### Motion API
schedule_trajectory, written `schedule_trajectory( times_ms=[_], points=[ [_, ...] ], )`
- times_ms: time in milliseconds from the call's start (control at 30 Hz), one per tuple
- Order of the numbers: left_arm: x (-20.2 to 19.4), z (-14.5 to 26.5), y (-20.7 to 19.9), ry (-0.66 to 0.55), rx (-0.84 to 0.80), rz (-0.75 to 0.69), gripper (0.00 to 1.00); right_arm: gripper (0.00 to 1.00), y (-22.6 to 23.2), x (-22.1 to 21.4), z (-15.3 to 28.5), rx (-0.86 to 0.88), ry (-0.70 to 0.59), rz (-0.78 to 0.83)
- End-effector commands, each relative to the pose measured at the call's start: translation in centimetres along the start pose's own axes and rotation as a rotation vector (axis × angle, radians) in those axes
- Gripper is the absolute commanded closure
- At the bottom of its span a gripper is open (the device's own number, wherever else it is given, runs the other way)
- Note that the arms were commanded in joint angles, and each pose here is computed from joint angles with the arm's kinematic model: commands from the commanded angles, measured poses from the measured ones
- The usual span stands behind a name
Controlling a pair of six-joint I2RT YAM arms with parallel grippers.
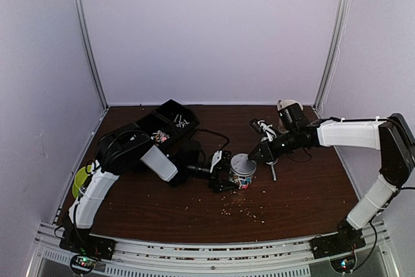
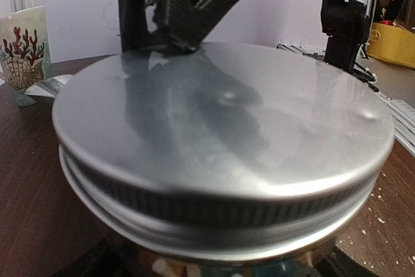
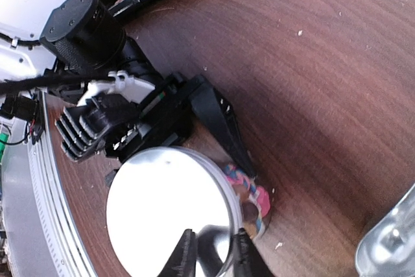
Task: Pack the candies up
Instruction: Screw the box lid onto the packing box.
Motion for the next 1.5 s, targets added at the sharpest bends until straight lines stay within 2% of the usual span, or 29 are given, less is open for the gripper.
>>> schedule_trajectory(
  times_ms=[0,233,367,567,667,933,1067,1200,1467],
  points=[
    [-4.5,1.2,-0.6,0.11,0.025,0.203,0.15,0.71,0.4,-1.8,1.0,-0.031,0.066,-0.015],
    [-4.4,1.2,-0.9,0.099,0.003,0.195,0.15,0.24,2.5,0.8,4.5,-0.1,-0.077,0.143],
    [-4.3,1.3,-1.1,0.09,-0.011,0.19,0.15,0.12,3.1,1.2,5.6,-0.136,-0.094,0.268],
    [-4.2,1.3,-1.4,0.076,-0.045,0.18,0.15,0.0,4.4,1.4,6.7,-0.098,-0.147,0.527],
    [-4.1,1.3,-1.5,0.072,-0.052,0.177,0.15,0.0,4.8,1.7,6.7,-0.087,-0.103,0.639],
    [-4.0,1.4,-1.7,0.064,-0.065,0.17,0.15,0.01,4.6,1.1,4.3,-0.011,0.167,0.802],
    [-4.0,1.4,-1.7,0.062,-0.068,0.171,0.15,0.0,5.6,0.8,3.0,0.053,0.221,0.866],
    [-4.0,1.4,-1.7,0.063,-0.07,0.172,0.15,0.0,5.9,0.8,1.3,0.047,0.265,0.907],
    [-4.1,1.3,-1.7,0.063,-0.073,0.171,0.15,0.0,5.6,1.9,-0.3,0.031,0.239,0.89]
  ],
)
Point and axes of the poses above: each gripper's point midway between its finger pads, its own z axis back along the fingers, its own y axis along the line the jaws close on, x = y × z, the point moved 8 cm from there along z, back along the fingers, and after that the axes turned 11 degrees about -z, right-handed, at the moved point
